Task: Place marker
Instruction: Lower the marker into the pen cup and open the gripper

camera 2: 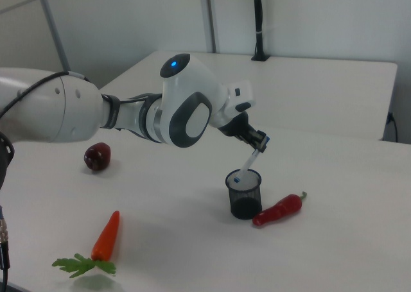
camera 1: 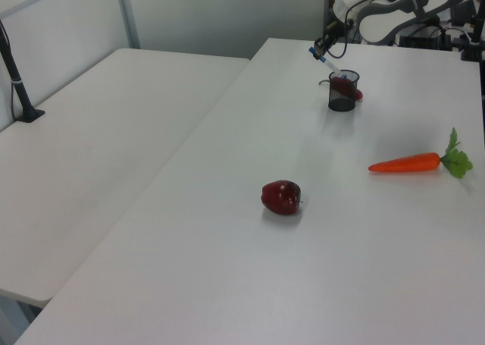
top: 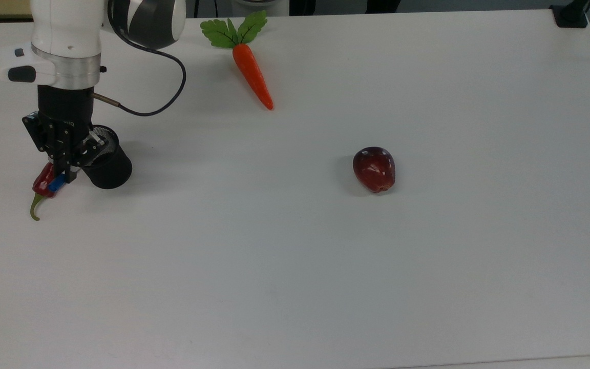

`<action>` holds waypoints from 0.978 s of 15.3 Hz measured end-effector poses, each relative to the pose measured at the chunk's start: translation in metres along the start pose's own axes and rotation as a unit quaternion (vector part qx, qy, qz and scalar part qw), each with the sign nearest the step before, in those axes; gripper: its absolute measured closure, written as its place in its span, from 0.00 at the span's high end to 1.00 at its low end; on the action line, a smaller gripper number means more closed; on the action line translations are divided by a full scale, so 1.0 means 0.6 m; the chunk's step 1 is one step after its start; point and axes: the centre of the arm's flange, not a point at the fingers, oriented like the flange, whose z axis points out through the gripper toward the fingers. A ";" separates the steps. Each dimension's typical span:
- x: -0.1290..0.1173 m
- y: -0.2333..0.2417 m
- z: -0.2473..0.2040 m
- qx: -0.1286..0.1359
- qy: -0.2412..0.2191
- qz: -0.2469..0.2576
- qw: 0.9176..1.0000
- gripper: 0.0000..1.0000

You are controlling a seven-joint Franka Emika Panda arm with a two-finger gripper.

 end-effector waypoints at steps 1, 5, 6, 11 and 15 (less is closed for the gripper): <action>-0.003 0.000 0.004 0.000 -0.003 0.000 1.000 0.17; -0.014 -0.001 0.012 0.000 -0.010 -0.001 1.000 0.17; -0.015 -0.002 0.012 0.000 -0.010 -0.001 1.000 0.18; -0.015 -0.002 0.012 0.000 -0.010 -0.001 1.000 0.44; -0.012 -0.003 0.009 0.001 -0.009 -0.001 1.000 0.85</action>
